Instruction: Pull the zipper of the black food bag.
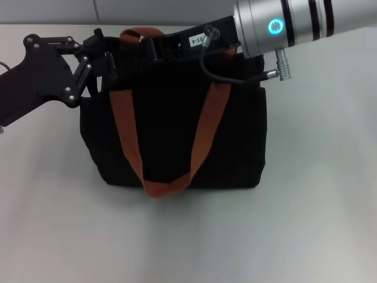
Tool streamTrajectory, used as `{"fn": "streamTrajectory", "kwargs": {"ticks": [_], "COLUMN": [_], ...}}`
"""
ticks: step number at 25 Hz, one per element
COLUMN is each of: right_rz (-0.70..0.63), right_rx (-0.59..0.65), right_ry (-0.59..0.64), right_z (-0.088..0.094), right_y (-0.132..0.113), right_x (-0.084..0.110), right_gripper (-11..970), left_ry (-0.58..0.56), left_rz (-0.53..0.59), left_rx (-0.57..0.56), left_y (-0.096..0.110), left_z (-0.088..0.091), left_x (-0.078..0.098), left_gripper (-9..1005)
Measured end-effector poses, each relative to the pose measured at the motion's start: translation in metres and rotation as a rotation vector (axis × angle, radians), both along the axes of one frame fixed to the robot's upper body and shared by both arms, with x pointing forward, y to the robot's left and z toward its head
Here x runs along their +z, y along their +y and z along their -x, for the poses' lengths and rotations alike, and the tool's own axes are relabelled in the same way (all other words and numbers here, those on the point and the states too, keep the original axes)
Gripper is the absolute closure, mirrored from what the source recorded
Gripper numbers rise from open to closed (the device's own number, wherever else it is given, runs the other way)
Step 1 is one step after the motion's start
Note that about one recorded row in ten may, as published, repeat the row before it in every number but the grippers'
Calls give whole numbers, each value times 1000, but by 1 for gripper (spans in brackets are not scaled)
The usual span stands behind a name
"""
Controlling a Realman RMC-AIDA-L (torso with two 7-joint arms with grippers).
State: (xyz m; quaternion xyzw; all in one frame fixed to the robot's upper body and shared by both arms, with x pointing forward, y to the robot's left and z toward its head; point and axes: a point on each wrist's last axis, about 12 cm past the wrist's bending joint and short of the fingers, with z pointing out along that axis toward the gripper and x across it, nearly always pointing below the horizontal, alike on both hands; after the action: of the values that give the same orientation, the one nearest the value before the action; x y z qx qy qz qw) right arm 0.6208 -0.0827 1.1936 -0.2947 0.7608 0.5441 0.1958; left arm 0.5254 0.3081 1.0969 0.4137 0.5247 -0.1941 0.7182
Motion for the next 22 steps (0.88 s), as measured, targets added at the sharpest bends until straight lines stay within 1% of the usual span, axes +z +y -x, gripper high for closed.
{"fn": "streamTrajectory", "kwargs": {"ticks": [5, 9, 14, 22], "right_rz": [-7, -5, 18, 12], "right_rx": [4, 2, 23, 46], "right_ry": [-20, -21, -33, -30], "right_z": [1, 1, 3, 6], "right_y": [-5, -6, 4, 10], "right_x": [4, 4, 2, 4], "right_gripper": [174, 174, 174, 175], "left_ry": [24, 42, 56, 65], "left_rz": [10, 16, 17, 10], "left_rx": [-2, -8, -34, -51], "left_y": [1, 2, -3, -6], "left_z": [-1, -2, -2, -3], "left_x": [1, 3, 3, 2], "left_gripper": [922, 921, 920, 918]}}
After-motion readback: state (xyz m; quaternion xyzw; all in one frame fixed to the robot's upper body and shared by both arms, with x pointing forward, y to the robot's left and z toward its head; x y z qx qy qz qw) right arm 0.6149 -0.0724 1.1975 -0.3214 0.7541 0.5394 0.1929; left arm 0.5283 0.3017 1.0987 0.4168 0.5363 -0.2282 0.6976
